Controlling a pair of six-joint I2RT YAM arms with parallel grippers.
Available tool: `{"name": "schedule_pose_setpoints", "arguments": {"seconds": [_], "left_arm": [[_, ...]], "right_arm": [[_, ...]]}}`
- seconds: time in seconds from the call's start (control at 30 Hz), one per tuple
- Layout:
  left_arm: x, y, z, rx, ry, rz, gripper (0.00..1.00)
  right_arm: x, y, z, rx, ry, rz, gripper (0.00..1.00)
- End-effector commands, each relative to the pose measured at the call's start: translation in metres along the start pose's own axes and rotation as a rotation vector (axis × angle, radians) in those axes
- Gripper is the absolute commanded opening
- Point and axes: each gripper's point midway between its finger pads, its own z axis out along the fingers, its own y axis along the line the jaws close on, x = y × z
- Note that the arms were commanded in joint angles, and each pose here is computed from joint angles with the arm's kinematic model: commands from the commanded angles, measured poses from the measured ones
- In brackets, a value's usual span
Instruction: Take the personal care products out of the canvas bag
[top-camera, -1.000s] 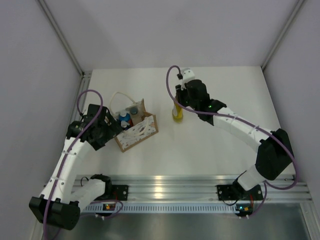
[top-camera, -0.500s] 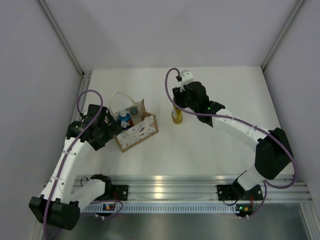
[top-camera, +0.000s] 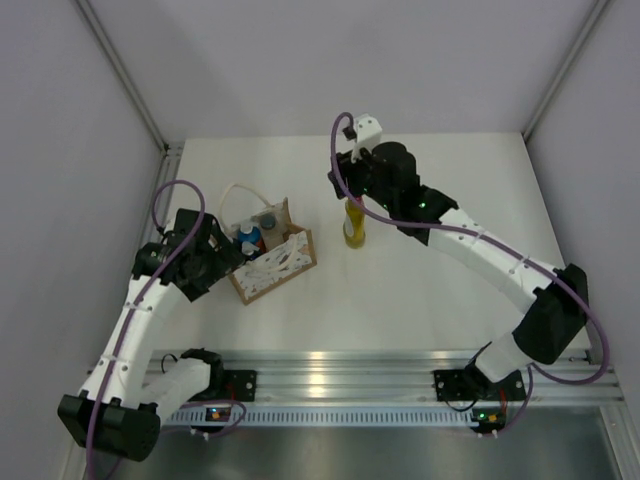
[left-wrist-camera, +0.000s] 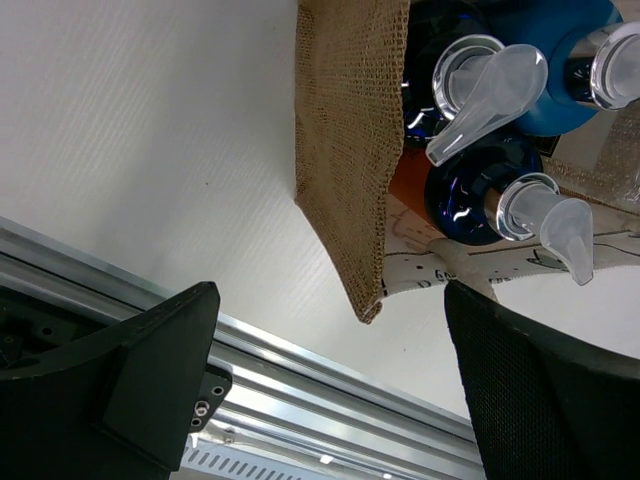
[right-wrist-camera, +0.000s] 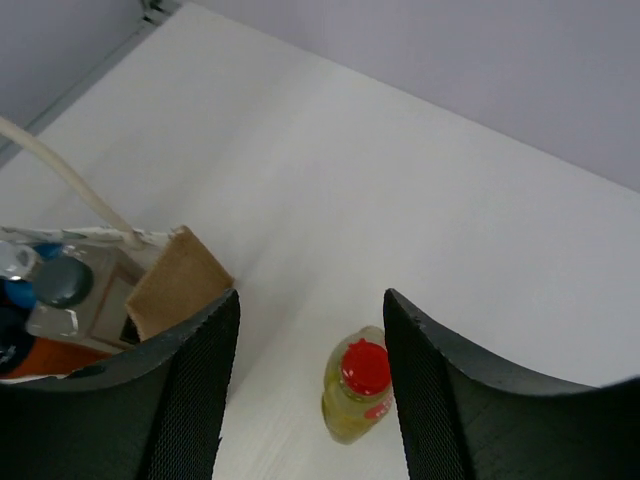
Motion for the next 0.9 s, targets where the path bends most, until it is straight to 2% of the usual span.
{"name": "schedule_pose_setpoints", "arguments": {"seconds": [0.0,0.13,0.37,0.7,0.87], "left_arm": [[-0.013,0.000,-0.003,0.003,-0.076,-0.047,0.98],[-0.009,0.004,0.002,-0.017,-0.068,-0.063,0.99],[-0.002,0.007,0.016,-0.032,-0.049,-0.065,0.98],[0.006,0.010,0.023,-0.042,-0.023,-0.054,0.96],[0.007,0.015,0.026,-0.059,-0.029,-0.052,0.95]], "right_arm": [[-0.052,0.046,-0.017,-0.123,-0.081,-0.026,0.56],[-0.047,0.099,-0.014,-0.229,-0.028,-0.050,0.56],[-0.038,0.153,0.003,-0.323,0.077,0.005,0.56],[0.024,0.188,0.026,-0.302,0.313,0.047,0.53],[0.044,0.196,0.029,-0.297,0.376,0.033,0.50]]}}
